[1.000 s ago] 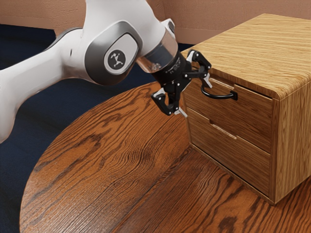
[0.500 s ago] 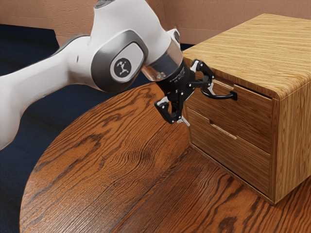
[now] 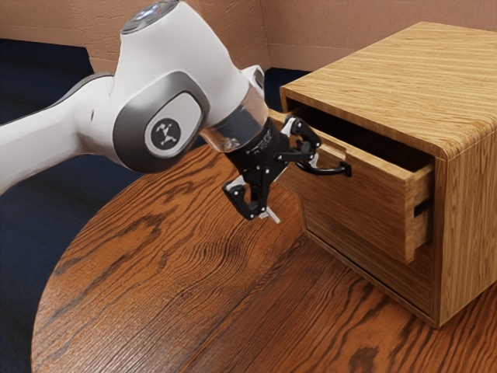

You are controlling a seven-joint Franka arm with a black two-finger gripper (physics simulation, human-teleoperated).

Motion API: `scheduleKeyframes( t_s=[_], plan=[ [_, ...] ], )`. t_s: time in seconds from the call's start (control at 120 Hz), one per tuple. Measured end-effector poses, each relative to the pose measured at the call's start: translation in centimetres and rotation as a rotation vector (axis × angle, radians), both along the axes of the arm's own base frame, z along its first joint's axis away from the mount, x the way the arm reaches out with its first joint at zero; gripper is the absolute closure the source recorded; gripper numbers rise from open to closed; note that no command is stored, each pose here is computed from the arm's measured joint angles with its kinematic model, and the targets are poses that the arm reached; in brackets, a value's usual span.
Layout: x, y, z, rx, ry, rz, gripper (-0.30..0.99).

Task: Pull the drawer handle with one arm to open the drawer

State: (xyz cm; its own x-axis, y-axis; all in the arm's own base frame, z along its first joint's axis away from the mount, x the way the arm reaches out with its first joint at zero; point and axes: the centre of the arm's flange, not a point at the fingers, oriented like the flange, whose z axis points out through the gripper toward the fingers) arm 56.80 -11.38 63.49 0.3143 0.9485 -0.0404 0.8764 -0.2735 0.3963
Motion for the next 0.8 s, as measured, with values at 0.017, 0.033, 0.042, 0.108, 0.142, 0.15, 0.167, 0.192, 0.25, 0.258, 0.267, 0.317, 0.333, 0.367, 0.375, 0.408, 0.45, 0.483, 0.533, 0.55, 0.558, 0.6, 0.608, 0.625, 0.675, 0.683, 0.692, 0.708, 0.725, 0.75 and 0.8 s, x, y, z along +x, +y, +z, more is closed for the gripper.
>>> scheduleKeyframes(
  t_s=[0.017,0.033,0.042,0.108,0.142,0.15,0.167,0.192,0.25,0.258,0.267,0.317,0.333,0.367,0.375,0.408,0.45,0.483,0.533,0.55,0.558,0.6,0.608,0.625,0.675,0.683,0.692,0.708,0.725,0.75,0.8],
  plan=[
    [-0.3,0.0,0.0,0.001,-0.001,0.001,0.0],
    [-0.5,0.0,0.1,0.001,-0.003,0.001,0.0],
    [-0.7,0.0,0.1,0.002,-0.004,0.001,0.0],
    [-1.9,-0.1,0.3,0.005,-0.011,0.0,0.0],
    [-2.6,0.0,0.6,0.006,-0.018,0.003,0.0],
    [-2.8,0.1,0.6,0.007,-0.019,0.004,0.0],
    [-3.1,0.2,0.7,0.007,-0.022,0.006,0.0],
    [-3.6,0.3,0.7,0.008,-0.024,0.008,0.0],
    [-4.6,0.5,0.7,0.011,-0.031,0.013,0.0],
    [-4.7,0.5,0.7,0.011,-0.032,0.013,0.0],
    [-4.8,0.5,0.7,0.011,-0.033,0.014,0.0],
    [-5.6,0.7,0.7,0.013,-0.036,0.018,0.01],
    [-5.8,0.7,0.6,0.013,-0.037,0.019,0.01],
    [-6.4,0.8,0.7,0.014,-0.04,0.021,0.01],
    [-6.5,0.9,0.7,0.014,-0.041,0.022,0.01],
    [-7.2,1.0,0.8,0.015,-0.046,0.026,0.01],
    [-7.8,1.2,0.9,0.015,-0.052,0.029,0.01],
    [-8.3,1.3,1.0,0.014,-0.057,0.032,0.01],
    [-9.1,1.4,1.2,0.014,-0.067,0.037,0.01],
    [-9.3,1.5,1.3,0.013,-0.069,0.038,0.01],
    [-9.4,1.5,1.3,0.013,-0.071,0.039,0.01],
    [-10.1,1.6,1.5,0.013,-0.078,0.043,0.02],
    [-10.3,1.7,1.5,0.012,-0.08,0.044,0.02],
    [-10.5,1.7,1.5,0.012,-0.083,0.045,0.02],
    [-11.3,1.9,1.6,0.013,-0.091,0.049,0.02],
    [-11.5,1.9,1.6,0.013,-0.092,0.05,0.02],
    [-11.6,1.9,1.7,0.013,-0.094,0.051,0.03],
    [-11.9,2.0,1.7,0.013,-0.096,0.052,0.03],
    [-12.2,2.1,1.7,0.013,-0.099,0.054,0.03],
    [-12.8,2.2,1.7,0.012,-0.104,0.056,0.03],
    [-13.7,2.5,1.8,0.012,-0.112,0.06,0.03]
  ],
)
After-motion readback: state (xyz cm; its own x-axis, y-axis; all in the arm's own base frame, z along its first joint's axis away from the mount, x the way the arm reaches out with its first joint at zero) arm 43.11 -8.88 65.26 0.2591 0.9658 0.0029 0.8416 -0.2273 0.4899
